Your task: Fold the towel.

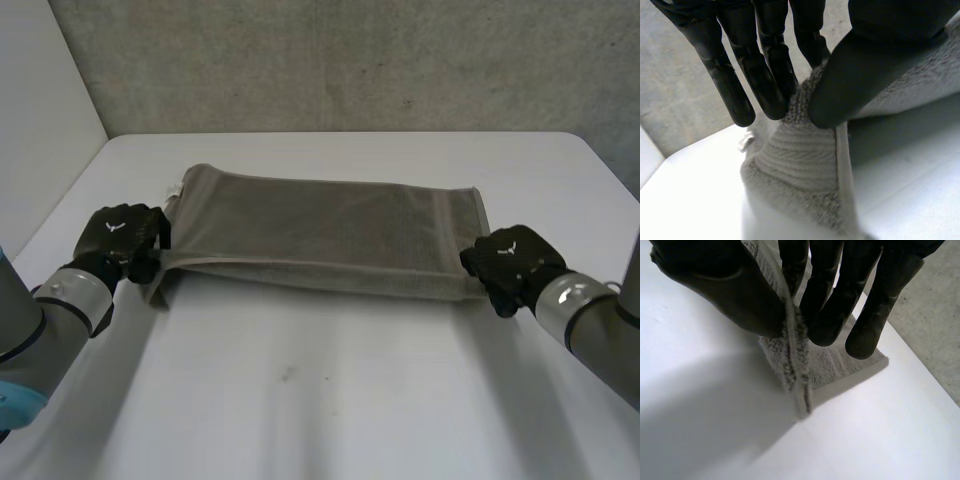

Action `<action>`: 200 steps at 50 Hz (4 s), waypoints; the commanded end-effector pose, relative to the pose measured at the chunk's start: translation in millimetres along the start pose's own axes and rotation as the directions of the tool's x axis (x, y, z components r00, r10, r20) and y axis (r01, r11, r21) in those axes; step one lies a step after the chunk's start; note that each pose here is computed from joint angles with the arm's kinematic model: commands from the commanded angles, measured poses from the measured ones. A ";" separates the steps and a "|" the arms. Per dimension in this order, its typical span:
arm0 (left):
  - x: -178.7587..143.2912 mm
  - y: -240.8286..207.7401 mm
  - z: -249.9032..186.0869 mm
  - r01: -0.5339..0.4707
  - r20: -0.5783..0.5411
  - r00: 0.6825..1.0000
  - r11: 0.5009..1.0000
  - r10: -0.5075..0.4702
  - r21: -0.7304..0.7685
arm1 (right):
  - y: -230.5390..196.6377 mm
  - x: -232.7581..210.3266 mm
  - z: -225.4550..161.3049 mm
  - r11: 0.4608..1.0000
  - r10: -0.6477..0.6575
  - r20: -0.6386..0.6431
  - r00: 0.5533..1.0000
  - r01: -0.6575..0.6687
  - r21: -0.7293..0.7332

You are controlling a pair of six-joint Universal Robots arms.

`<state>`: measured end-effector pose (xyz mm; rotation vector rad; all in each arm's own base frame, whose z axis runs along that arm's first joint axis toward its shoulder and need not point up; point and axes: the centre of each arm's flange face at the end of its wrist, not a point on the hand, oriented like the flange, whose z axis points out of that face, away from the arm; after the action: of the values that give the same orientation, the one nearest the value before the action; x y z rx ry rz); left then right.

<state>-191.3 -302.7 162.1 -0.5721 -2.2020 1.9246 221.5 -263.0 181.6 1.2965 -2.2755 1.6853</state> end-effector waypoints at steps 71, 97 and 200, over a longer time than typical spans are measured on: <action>-4.7 21.7 -27.2 -0.283 0.017 0.957 0.943 0.290 -0.178 | 34.9 23.0 -6.3 0.995 0.098 -0.116 0.988 -0.096 0.024; 3.3 47.0 -20.5 -0.252 -0.067 0.968 0.931 0.243 -0.264 | 38.6 21.6 -3.8 0.995 0.098 -0.113 0.989 -0.097 0.016; -2.7 -49.0 -108.5 -0.274 -0.023 0.962 0.959 0.273 -0.076 | -18.2 61.1 -83.2 0.956 -0.283 -0.080 0.956 0.274 -0.108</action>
<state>-157.6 -199.3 227.8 -0.9290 -2.3434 1.9144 156.8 -215.5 253.4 1.3974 -2.0456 1.4634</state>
